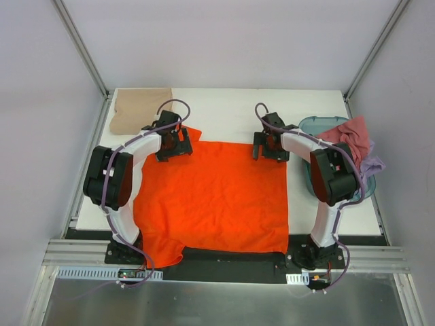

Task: Fold and stack the t-shirts
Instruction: Flatten out the tshirt, then grap the side of the flattened tshirt closest away from the robot with both arms, then fold the flattened tshirt in 1/3 of the way

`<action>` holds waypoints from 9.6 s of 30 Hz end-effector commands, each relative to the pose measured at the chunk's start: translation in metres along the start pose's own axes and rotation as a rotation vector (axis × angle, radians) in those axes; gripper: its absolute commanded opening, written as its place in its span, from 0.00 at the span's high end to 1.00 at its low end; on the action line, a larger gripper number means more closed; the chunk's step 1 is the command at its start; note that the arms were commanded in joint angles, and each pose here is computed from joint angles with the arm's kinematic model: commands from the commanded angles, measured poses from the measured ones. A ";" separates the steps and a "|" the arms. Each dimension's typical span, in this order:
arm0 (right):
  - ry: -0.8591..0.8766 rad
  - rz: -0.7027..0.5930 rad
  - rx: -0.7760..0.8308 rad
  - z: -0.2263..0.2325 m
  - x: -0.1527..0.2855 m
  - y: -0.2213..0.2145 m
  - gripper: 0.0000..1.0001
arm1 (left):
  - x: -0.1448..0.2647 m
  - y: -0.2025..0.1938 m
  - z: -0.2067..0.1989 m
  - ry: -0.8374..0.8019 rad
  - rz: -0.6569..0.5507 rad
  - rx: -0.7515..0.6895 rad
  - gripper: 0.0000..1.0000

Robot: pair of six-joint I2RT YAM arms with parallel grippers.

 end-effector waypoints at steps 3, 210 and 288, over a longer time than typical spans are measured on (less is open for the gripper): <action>-0.110 0.014 -0.054 -0.031 0.000 0.018 0.04 | 0.004 0.033 -0.021 -0.099 -0.052 -0.016 0.01; 0.076 -0.294 -0.439 -0.092 0.136 -0.043 1.00 | 0.134 -0.047 -0.055 -0.419 -0.027 0.266 1.00; 0.147 0.124 -0.048 -0.047 0.034 -0.091 0.04 | 0.022 -0.110 0.036 -0.051 0.141 0.306 0.01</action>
Point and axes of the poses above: each gripper's point midway between its finger pads, its own x axis back along the fingers, its own z axis along the line the jaws close on, y = z × x, the point moved 1 cm from there along x, back along the fingers, and after that the axes turned 15 degrees about -x, right-handed, at the moved point
